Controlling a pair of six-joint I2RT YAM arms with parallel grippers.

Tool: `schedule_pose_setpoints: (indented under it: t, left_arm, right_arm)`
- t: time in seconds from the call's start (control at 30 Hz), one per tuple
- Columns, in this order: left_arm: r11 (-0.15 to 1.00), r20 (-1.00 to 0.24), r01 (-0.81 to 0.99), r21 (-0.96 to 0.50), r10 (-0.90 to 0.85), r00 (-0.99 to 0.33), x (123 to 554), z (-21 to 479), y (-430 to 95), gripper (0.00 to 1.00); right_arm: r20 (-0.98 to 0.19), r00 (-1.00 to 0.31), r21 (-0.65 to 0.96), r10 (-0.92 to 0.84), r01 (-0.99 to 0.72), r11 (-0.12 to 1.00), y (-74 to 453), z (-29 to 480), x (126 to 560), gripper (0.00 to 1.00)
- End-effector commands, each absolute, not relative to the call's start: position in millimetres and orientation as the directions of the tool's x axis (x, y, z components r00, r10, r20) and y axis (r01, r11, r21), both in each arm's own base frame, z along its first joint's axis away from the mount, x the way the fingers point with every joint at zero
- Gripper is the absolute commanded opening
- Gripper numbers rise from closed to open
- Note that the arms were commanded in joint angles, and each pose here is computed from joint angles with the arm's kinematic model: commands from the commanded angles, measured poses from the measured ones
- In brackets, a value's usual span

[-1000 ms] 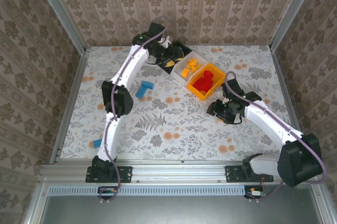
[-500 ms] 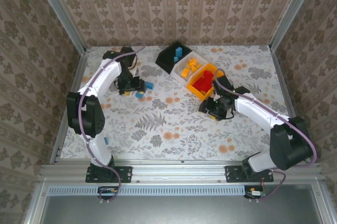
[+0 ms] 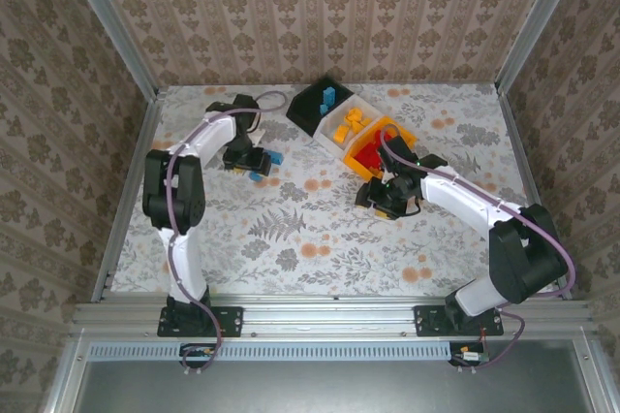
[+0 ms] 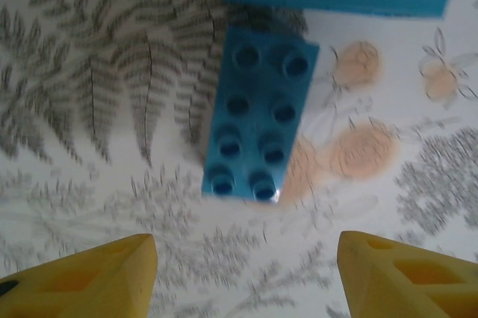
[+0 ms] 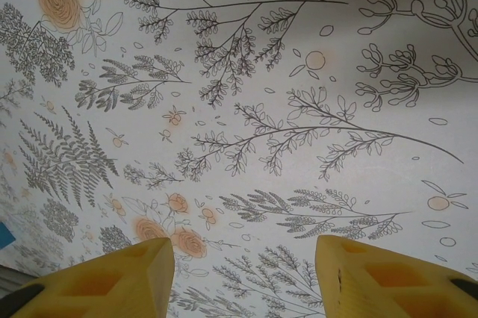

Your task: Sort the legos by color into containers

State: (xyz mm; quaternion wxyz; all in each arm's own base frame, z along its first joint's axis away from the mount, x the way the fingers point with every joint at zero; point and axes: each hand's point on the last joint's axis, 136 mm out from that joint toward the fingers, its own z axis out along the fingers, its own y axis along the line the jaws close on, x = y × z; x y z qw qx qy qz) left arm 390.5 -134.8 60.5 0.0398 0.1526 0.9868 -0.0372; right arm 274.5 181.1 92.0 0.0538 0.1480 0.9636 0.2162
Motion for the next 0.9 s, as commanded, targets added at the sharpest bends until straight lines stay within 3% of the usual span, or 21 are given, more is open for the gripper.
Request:
schedule_pose_setpoints:
  t: [0.0, 0.4, 0.87]
  left_arm:
    - [0.928, -0.122, 0.371, -0.029, 0.365, -0.923, 411, 58, -136, 0.65]
    - [0.932, -0.061, 0.353, -0.085, 0.348, -0.935, 423, 24, -145, 0.64]
    - [0.939, -0.008, 0.328, -0.104, 0.329, -0.944, 384, 25, -148, 0.30]
  right_arm:
    - [-0.063, -0.949, 0.425, 0.309, 0.255, 0.869, 177, 107, 271, 0.53]
    - [-0.091, -0.930, 0.415, 0.357, 0.291, 0.862, 169, 119, 269, 0.54]
    - [-0.103, -0.923, 0.414, 0.371, 0.299, 0.860, 169, 115, 275, 0.54]
